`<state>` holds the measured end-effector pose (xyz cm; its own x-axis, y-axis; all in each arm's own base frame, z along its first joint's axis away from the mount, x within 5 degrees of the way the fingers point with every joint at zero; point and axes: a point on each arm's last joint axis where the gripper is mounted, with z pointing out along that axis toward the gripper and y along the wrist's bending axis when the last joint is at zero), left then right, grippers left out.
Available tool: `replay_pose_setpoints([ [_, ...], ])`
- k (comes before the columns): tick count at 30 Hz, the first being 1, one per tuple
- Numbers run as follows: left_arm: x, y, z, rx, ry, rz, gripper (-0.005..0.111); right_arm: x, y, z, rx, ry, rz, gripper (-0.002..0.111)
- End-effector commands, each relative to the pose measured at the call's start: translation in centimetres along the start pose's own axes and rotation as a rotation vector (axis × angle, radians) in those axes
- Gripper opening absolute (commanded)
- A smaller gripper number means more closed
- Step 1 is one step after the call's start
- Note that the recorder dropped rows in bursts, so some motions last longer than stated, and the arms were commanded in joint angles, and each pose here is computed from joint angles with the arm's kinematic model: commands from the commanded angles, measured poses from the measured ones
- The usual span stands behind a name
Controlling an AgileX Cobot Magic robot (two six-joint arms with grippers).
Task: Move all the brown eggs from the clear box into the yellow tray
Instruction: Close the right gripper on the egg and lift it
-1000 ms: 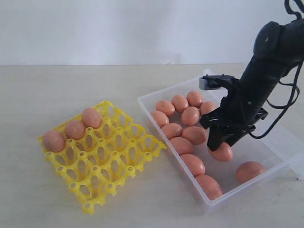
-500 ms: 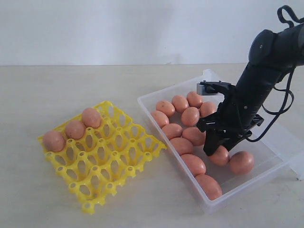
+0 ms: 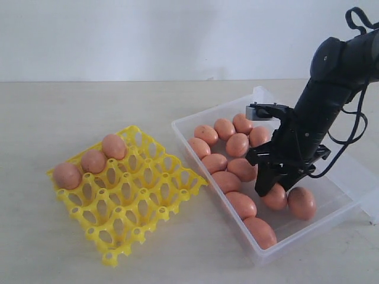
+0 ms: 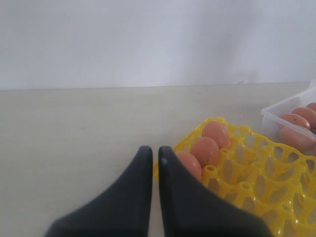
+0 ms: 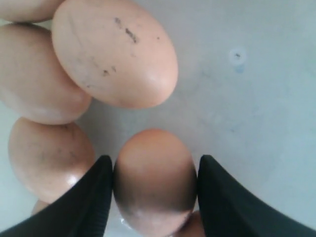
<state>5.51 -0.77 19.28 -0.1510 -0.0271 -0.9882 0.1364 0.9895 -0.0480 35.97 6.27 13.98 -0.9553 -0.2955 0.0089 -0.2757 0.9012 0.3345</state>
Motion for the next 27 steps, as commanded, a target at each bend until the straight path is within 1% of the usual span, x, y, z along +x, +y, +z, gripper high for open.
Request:
replay_pose_setpoints([
  [1, 0.0, 0.0, 0.0, -0.001, -0.008, -0.003, 0.004, 0.0, 0.4, -2.2, 0.056, -0.088, 0.024, 0.0],
  [5, 0.0, 0.0, 0.0, -0.001, -0.008, -0.003, 0.004, 0.0, 1.8, -6.6, 0.106, -0.304, 0.046, 0.0],
  [9, 0.0, 0.0, 0.0, -0.001, -0.008, -0.003, 0.004, 0.6, 2.5, -8.3, 0.149, -0.49, 0.074, 0.0],
  [12, 0.0, 0.0, 0.0, -0.001, -0.008, -0.003, 0.004, 1.5, 4.0, -8.5, 0.183, -0.674, 0.066, 0.0],
  [13, 0.0, 0.0, 0.0, -0.001, -0.008, -0.003, 0.004, 1.9, 4.7, -8.2, 0.187, -0.734, 0.058, 0.0],
  [15, 0.0, 0.0, 0.0, -0.001, -0.008, -0.003, 0.004, 2.9, 7.1, -6.9, 0.199, -0.885, 0.008, 0.0],
  [19, 0.0, 0.0, 0.0, -0.001, -0.008, -0.003, 0.004, 2.8, 11.3, -5.7, 0.2, -1.081, -0.129, 0.0],
  [23, 0.0, 0.0, 0.0, -0.001, -0.008, -0.003, 0.004, 2.1, 15.0, -5.5, 0.17, -1.306, -0.227, 0.0],
  [24, 0.0, 0.0, 0.0, -0.001, -0.008, -0.003, 0.004, 1.9, 15.5, -5.4, 0.153, -1.357, -0.238, 0.0],
  [25, 0.0, 0.0, 0.0, -0.001, -0.008, -0.003, 0.004, 1.7, 16.0, -5.0, 0.121, -1.395, -0.245, 0.0],
  [27, 0.0, 0.0, 0.0, -0.001, -0.008, -0.003, 0.004, 0.8, 16.9, -3.1, -0.055, -1.425, -0.254, 0.0],
])
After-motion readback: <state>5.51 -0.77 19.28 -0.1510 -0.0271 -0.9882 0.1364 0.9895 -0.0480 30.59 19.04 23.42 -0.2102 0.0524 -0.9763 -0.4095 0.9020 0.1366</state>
